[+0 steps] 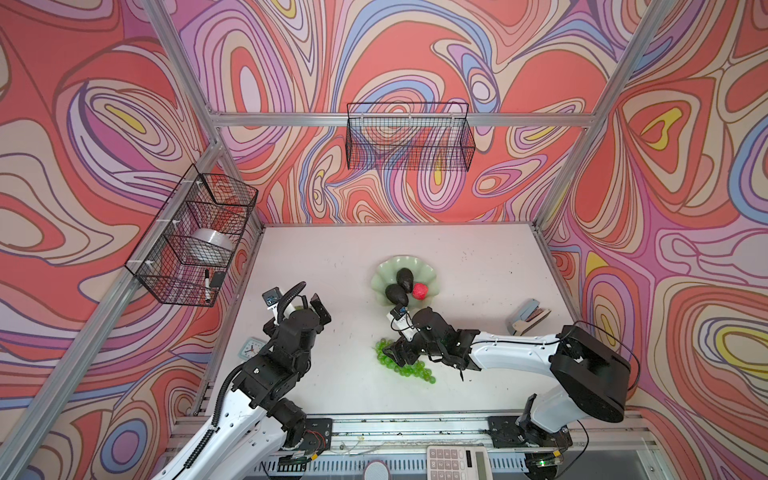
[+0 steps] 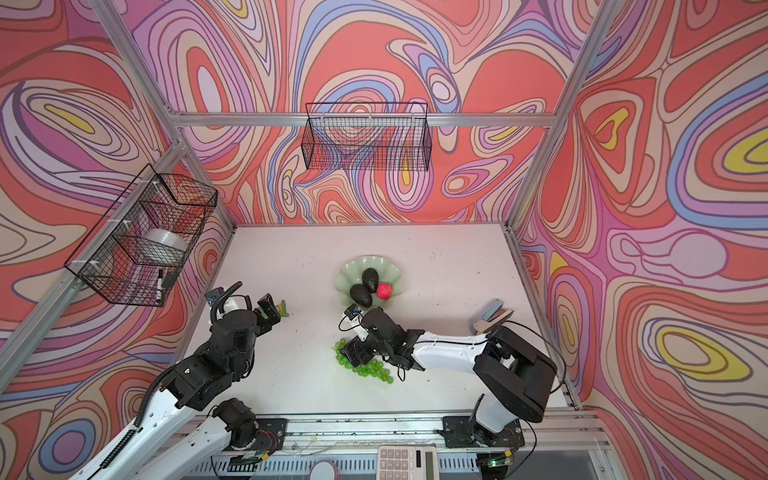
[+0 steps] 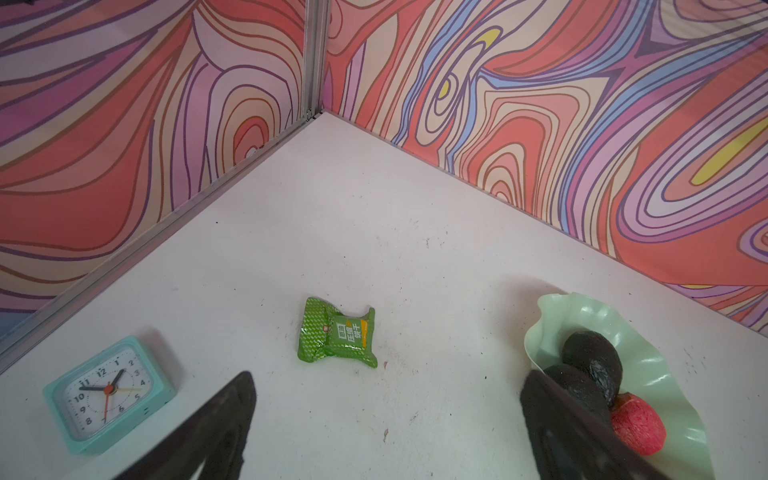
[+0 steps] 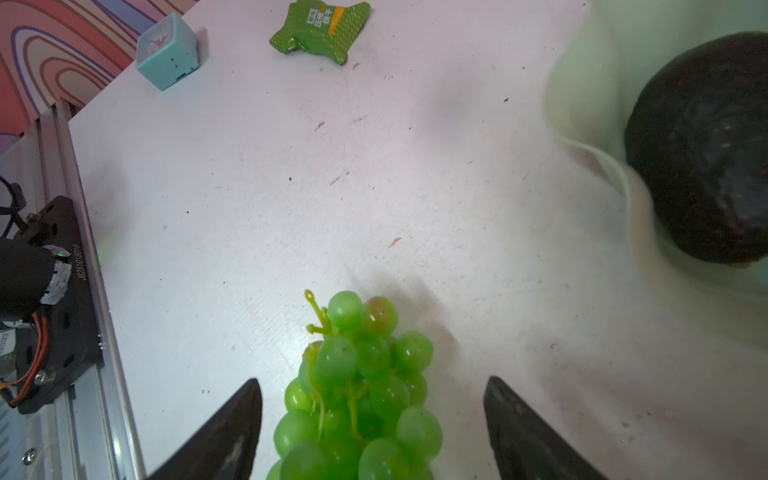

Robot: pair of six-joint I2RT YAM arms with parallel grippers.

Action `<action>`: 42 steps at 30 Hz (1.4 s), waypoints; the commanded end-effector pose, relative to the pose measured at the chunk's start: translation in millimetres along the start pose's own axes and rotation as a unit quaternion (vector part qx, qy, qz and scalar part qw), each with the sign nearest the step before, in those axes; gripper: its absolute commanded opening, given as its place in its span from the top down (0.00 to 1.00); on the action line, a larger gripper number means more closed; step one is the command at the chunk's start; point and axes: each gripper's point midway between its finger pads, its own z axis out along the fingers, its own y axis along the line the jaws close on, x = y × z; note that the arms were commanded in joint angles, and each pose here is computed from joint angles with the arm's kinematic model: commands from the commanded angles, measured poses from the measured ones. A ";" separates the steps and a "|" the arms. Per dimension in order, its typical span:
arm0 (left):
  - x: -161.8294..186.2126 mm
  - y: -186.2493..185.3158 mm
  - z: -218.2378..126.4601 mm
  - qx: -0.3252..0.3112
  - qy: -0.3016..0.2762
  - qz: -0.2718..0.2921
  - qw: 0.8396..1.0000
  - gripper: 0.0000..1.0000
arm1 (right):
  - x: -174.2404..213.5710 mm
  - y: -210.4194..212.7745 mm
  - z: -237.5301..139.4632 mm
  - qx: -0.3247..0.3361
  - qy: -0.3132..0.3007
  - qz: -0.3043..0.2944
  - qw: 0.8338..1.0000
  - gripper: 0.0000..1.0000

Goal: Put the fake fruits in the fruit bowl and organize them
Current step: 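Lower the right gripper onto the green grapes and grasp the bunch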

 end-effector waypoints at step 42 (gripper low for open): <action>-3.3 12.5 -3.5 -0.019 -0.010 -0.014 1.000 0.00 | -54.9 27.8 3.7 -0.050 -0.053 0.027 0.997 0.76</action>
